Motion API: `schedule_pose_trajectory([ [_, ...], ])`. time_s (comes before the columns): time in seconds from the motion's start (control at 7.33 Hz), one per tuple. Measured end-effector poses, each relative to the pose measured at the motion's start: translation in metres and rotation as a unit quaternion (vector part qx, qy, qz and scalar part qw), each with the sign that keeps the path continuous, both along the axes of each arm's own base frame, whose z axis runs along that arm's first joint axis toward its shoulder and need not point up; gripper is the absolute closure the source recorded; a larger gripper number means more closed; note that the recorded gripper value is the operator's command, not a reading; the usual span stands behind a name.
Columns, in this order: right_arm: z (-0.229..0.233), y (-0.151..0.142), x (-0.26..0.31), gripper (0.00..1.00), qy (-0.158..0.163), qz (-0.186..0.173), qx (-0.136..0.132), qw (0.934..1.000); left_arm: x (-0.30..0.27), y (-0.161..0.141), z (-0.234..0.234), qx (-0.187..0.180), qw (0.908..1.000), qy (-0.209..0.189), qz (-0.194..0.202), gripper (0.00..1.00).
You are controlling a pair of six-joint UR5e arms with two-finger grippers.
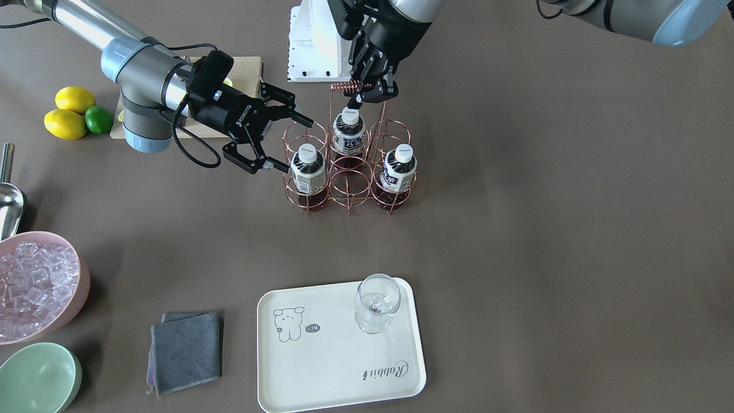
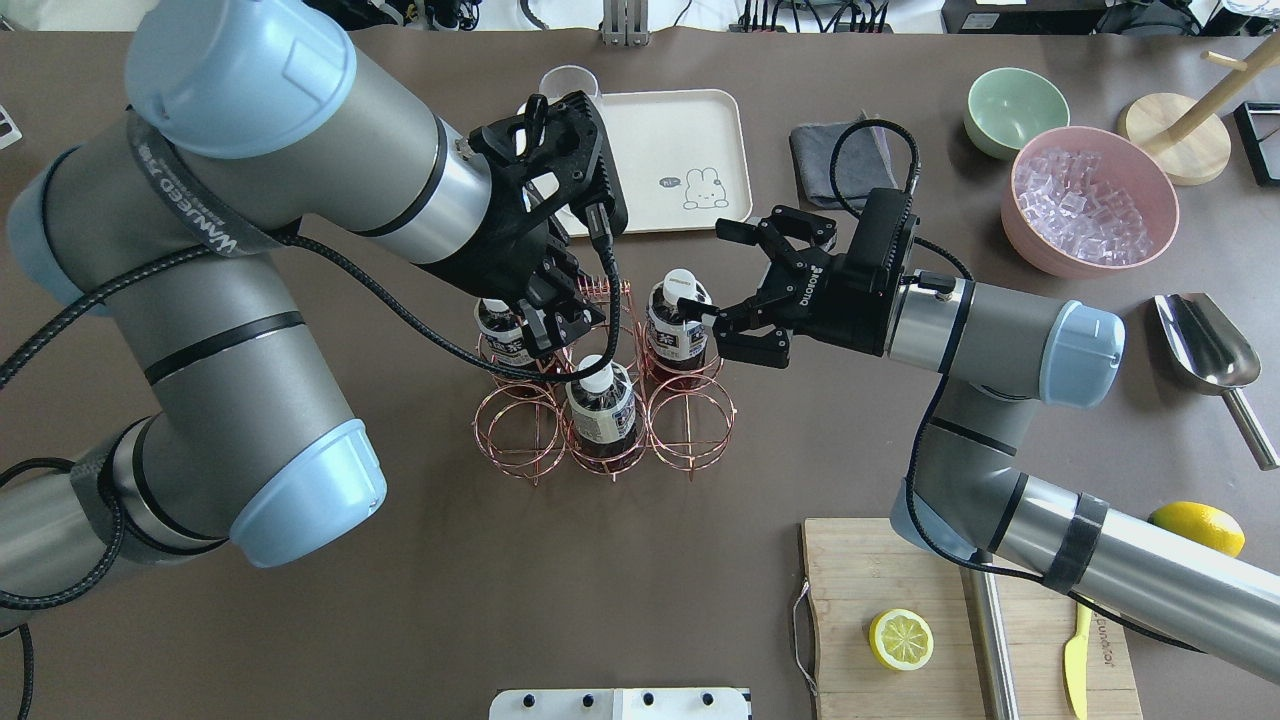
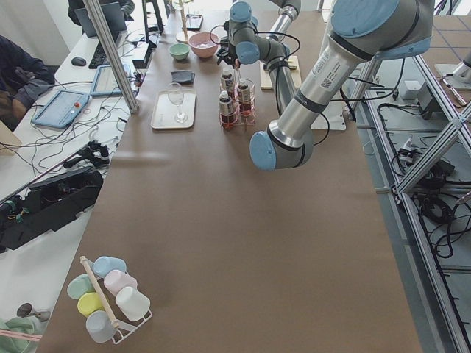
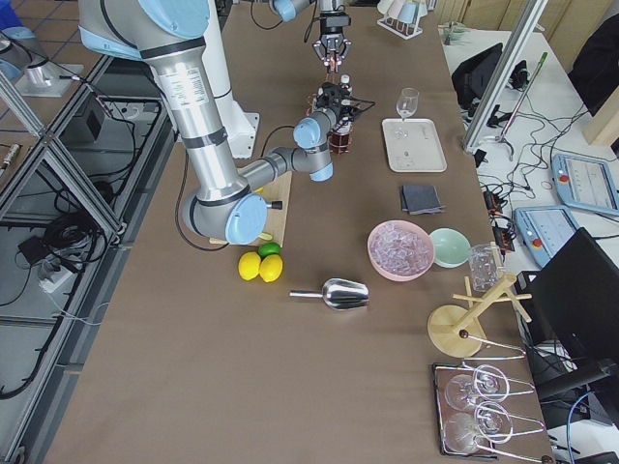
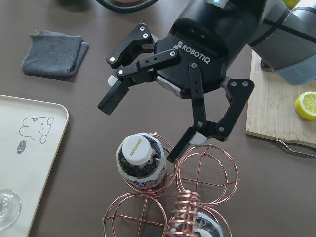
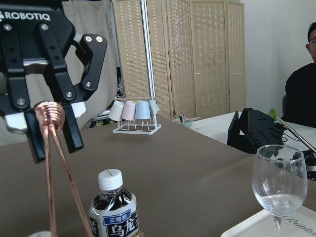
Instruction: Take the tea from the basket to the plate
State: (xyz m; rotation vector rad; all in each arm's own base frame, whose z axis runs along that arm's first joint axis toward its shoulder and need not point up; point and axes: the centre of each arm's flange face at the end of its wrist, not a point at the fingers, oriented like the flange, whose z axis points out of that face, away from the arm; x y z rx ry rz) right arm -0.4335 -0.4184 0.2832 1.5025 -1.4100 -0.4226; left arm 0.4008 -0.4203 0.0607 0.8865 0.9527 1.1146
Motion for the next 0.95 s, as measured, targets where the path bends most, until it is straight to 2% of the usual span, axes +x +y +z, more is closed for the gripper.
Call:
schedule_pose_trajectory([
  [0.68,0.0,-0.003,-0.012,0.0,0.013,0.023,0.0,0.9997,-0.006,-0.006,-0.001,-0.005,1.0,-0.006,-0.006,1.0],
  [0.82,-0.005,-0.003,-0.017,0.05,0.015,0.025,-0.003,0.9996,-0.006,-0.006,-0.001,-0.006,0.9999,-0.006,-0.006,1.0],
  [0.95,-0.008,-0.002,-0.02,0.15,0.018,0.025,-0.004,0.9995,-0.006,-0.006,0.0,-0.006,0.9999,-0.007,-0.007,1.0],
])
